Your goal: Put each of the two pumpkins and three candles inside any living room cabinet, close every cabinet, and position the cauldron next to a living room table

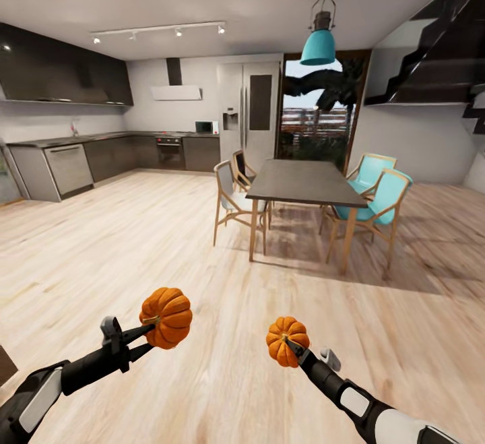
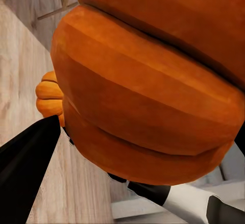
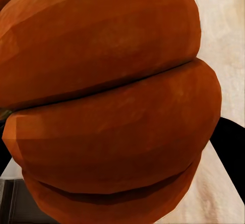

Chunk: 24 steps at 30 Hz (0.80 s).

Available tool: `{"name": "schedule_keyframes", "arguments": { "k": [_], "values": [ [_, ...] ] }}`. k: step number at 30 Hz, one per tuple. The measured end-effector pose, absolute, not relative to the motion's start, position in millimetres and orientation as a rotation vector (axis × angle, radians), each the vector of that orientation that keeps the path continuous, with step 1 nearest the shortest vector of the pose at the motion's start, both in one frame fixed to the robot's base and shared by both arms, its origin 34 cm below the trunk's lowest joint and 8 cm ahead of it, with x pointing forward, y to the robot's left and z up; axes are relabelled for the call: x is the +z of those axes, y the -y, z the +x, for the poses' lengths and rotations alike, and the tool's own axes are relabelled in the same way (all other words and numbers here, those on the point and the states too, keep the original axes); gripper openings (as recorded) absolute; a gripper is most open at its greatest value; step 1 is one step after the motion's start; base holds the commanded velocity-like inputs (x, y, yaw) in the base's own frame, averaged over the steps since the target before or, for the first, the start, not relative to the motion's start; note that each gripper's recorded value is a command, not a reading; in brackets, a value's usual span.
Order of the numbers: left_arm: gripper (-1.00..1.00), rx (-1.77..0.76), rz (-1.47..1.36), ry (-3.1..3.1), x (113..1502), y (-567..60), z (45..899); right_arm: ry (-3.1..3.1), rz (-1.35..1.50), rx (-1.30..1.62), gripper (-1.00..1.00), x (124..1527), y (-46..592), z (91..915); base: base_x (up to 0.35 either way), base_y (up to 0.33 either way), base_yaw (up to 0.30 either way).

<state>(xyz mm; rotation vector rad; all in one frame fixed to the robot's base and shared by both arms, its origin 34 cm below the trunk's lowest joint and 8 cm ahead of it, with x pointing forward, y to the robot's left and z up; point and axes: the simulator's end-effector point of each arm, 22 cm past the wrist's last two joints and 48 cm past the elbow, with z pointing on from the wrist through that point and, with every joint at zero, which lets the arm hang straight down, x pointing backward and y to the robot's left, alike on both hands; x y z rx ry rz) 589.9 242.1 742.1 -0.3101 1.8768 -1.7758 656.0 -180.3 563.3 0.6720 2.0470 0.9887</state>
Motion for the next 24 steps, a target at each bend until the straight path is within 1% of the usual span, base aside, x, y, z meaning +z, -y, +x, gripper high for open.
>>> {"name": "schedule_keyframes", "arguments": {
  "k": [17, 21, 24],
  "values": [
    [-1.0, -1.749, -0.325, -1.906, 734.6, -239.8, 592.0, -2.048, 0.669, 0.991, -1.0, 563.3, 179.0, 655.7, 0.301, -0.133, 0.289],
    [-1.0, -1.754, -0.328, -1.9, 736.2, -240.1, 592.4, -2.048, 0.671, 0.992, -1.0, 563.4, 179.4, 655.8, 0.238, -0.152, 0.289],
    [-1.0, -1.757, -0.332, -1.898, 736.5, -240.5, 592.7, -2.046, 0.674, 0.992, -1.0, 563.3, 179.8, 656.0, 0.133, -0.106, 0.289]
  ]
}}
